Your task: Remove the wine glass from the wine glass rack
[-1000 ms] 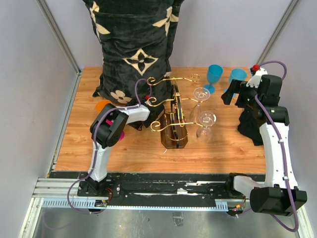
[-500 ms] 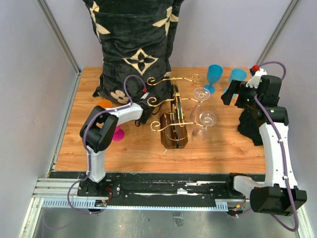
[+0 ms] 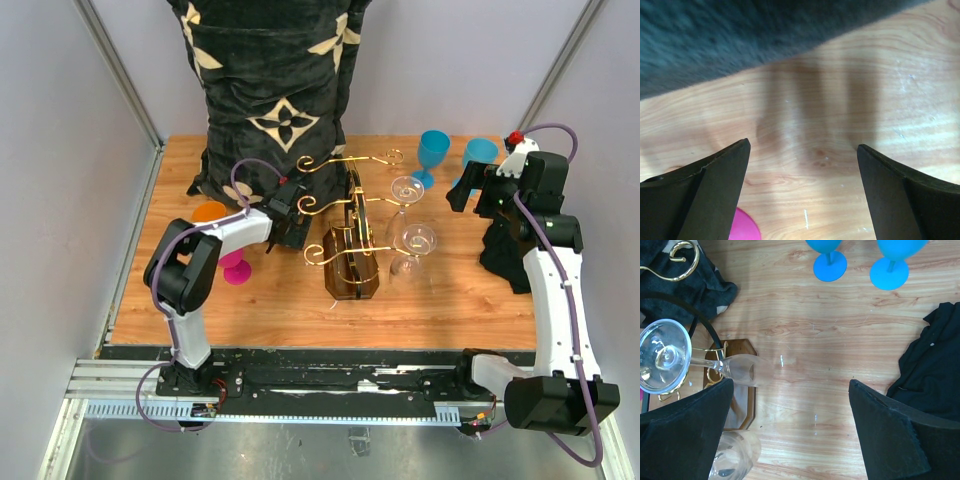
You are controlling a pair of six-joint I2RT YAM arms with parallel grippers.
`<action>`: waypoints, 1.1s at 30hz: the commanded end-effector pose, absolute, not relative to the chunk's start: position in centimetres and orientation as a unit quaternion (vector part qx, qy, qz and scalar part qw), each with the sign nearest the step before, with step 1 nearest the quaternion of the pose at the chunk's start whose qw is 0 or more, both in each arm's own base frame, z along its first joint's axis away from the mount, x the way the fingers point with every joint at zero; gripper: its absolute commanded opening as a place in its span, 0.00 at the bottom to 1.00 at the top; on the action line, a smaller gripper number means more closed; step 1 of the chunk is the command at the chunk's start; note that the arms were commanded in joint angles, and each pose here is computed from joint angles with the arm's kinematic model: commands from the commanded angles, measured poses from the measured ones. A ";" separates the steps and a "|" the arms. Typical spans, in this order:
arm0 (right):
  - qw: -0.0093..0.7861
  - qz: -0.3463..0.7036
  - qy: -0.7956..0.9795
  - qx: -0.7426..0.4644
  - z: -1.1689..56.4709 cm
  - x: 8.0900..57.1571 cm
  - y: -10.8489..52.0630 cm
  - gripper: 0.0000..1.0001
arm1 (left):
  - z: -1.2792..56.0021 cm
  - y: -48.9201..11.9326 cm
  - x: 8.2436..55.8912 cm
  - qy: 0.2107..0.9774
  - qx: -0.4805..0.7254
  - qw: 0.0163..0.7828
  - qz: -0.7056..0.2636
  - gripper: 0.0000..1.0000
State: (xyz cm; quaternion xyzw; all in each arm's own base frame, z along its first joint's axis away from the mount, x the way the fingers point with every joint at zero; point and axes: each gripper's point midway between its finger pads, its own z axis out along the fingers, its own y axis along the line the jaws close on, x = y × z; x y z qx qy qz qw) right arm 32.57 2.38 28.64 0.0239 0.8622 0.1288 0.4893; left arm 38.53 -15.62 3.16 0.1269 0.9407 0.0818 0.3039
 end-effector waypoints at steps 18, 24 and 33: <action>0.483 0.129 0.866 0.004 29.1 32.9 3.0 0.99 | 14.6 -15.5 39.1 0.918 0.091 0.385 0.009 0.94; 0.479 0.124 0.869 0.002 29.1 33.0 3.2 0.99 | 18.9 -12.4 40.3 0.910 0.056 0.409 0.029 0.94; 0.474 0.136 0.870 -0.010 29.7 32.8 4.1 0.91 | 26.7 -10.6 40.8 0.873 0.010 0.486 0.031 0.94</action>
